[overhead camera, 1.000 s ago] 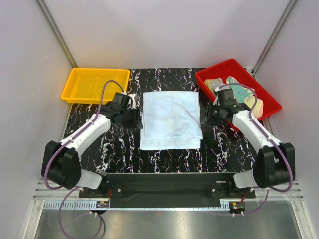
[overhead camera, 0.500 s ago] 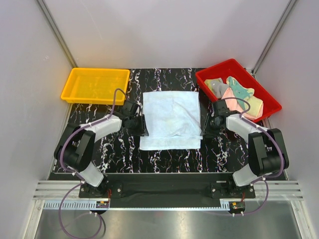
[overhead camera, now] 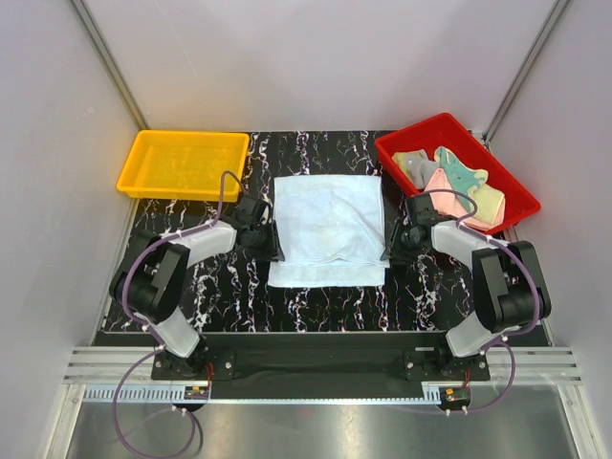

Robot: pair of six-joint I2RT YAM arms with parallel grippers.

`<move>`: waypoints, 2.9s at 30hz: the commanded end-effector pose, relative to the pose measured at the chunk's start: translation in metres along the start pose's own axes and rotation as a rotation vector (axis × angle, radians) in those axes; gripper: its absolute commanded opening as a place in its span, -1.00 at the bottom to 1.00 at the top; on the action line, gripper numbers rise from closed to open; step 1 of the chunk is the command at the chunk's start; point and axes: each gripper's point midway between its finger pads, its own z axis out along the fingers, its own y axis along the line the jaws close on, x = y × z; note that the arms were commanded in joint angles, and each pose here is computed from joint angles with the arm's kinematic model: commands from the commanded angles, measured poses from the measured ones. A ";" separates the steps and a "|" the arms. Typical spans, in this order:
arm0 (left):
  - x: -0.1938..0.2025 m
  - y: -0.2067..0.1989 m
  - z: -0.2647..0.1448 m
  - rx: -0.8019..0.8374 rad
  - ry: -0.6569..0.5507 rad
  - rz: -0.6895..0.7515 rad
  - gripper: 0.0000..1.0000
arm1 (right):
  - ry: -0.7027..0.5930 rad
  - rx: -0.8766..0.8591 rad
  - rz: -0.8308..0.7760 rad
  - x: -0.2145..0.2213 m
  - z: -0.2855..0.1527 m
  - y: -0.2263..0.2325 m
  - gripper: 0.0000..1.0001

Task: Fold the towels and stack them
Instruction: Fold the towel

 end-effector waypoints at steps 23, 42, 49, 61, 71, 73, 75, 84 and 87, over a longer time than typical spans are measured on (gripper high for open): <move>-0.021 0.001 -0.025 -0.117 -0.050 0.006 -1.00 | -0.048 -0.032 -0.029 -0.008 -0.017 0.009 -1.00; -0.017 -0.003 -0.019 -0.098 0.000 0.011 -0.97 | -0.034 -0.090 -0.036 -0.011 -0.017 0.022 -1.00; -0.014 -0.003 -0.014 -0.084 0.008 0.008 -0.75 | -0.035 -0.100 -0.040 -0.011 -0.019 0.024 -0.99; -0.008 -0.001 -0.005 -0.087 0.024 0.000 -0.64 | -0.036 -0.104 -0.041 -0.008 -0.017 0.022 -0.97; -0.019 -0.014 -0.014 -0.076 0.001 0.005 -1.00 | -0.045 -0.110 -0.044 -0.010 -0.021 0.025 -1.00; -0.020 -0.013 -0.017 -0.096 -0.001 0.002 -1.00 | -0.039 -0.113 -0.049 -0.009 -0.022 0.025 -1.00; -0.020 -0.011 -0.020 -0.113 -0.005 0.000 -1.00 | -0.044 -0.112 -0.048 -0.011 -0.023 0.026 -1.00; -0.030 -0.023 -0.046 -0.103 -0.034 0.009 -1.00 | -0.059 -0.106 -0.070 -0.025 -0.041 0.035 -1.00; -0.036 -0.023 -0.058 -0.129 -0.049 0.022 -1.00 | -0.075 -0.102 -0.085 -0.032 -0.054 0.039 -1.00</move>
